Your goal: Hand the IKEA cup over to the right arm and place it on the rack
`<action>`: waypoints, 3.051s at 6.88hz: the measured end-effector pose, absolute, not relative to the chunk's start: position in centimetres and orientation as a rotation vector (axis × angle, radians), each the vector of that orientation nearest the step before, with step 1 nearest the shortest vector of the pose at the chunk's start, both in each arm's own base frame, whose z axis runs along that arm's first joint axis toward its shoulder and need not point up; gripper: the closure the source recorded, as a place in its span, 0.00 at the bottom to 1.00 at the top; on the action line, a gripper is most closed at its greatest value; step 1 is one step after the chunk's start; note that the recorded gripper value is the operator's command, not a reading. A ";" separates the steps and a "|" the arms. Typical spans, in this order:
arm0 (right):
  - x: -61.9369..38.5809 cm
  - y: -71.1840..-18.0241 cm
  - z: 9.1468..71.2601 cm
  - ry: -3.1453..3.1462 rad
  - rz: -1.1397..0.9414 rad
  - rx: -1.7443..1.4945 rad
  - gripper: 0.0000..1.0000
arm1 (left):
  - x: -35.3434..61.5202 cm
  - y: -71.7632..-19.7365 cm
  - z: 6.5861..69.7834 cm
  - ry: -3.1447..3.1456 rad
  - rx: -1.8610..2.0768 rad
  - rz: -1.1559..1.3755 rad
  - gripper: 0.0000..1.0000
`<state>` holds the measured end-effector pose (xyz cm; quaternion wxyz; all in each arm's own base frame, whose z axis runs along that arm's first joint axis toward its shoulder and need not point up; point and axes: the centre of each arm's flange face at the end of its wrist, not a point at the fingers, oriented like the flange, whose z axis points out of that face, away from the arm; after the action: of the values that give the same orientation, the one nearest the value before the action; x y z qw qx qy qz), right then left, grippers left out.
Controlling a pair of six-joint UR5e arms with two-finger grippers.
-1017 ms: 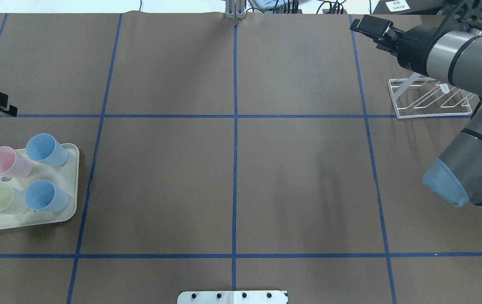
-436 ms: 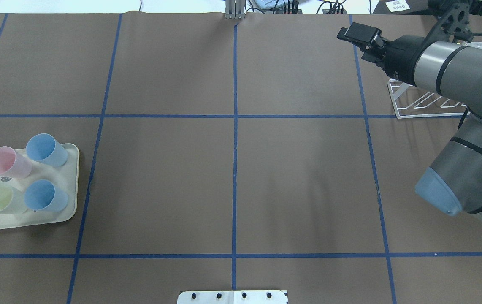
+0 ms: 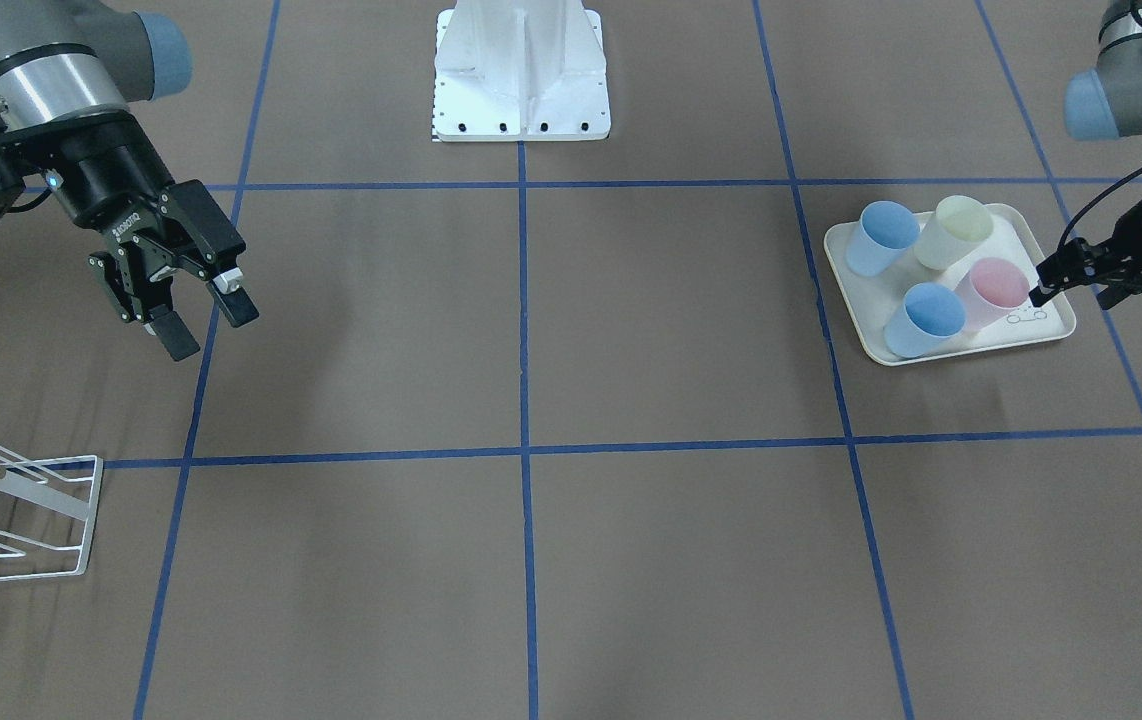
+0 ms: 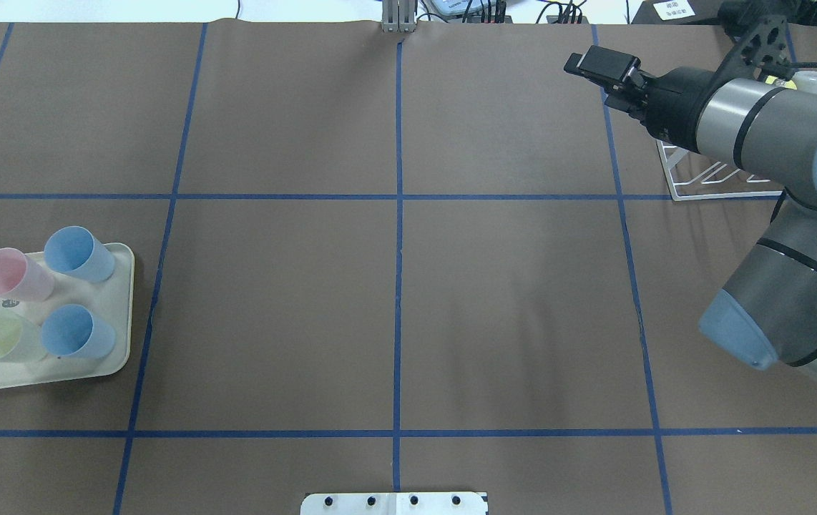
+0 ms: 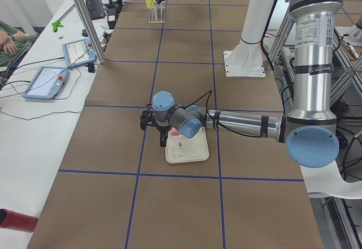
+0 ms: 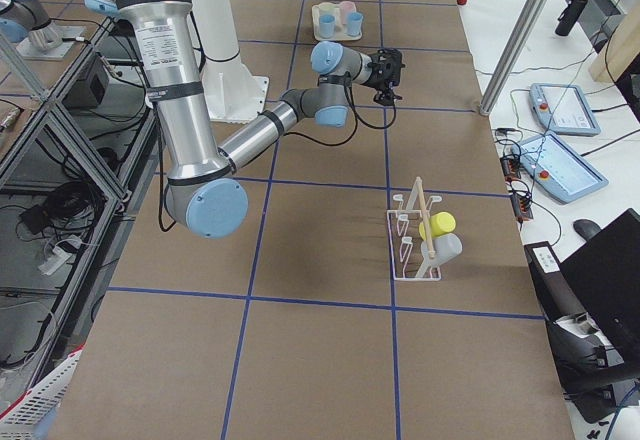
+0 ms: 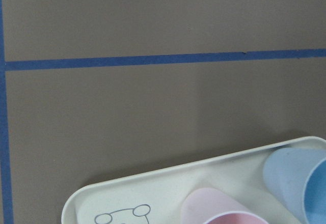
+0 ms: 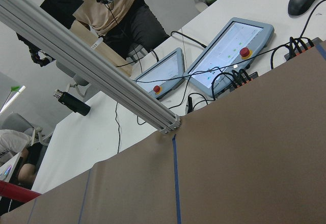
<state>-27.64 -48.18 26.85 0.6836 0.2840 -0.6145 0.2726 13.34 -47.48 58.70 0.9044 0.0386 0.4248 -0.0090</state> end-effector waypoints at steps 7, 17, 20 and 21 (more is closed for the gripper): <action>-27.9 -48.3 27.2 -1.368 0.603 0.639 0.00 | 15.4 -45.7 59.8 0.871 0.040 0.010 0.04; -28.2 -48.6 27.2 -1.365 0.596 0.637 0.00 | 8.6 -45.0 59.0 0.928 0.054 -0.108 1.00; -28.6 -48.5 27.2 -1.368 0.593 0.628 0.00 | 4.7 -50.9 53.5 0.906 0.048 -0.245 1.00; -28.8 -48.5 27.3 -1.369 0.598 0.623 0.00 | 5.2 -54.5 49.5 0.888 0.035 -0.295 1.00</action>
<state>-28.78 -48.53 27.26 0.6901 0.2784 -0.6122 0.2673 5.23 -54.51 49.53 0.8925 0.0168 0.4278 -0.1423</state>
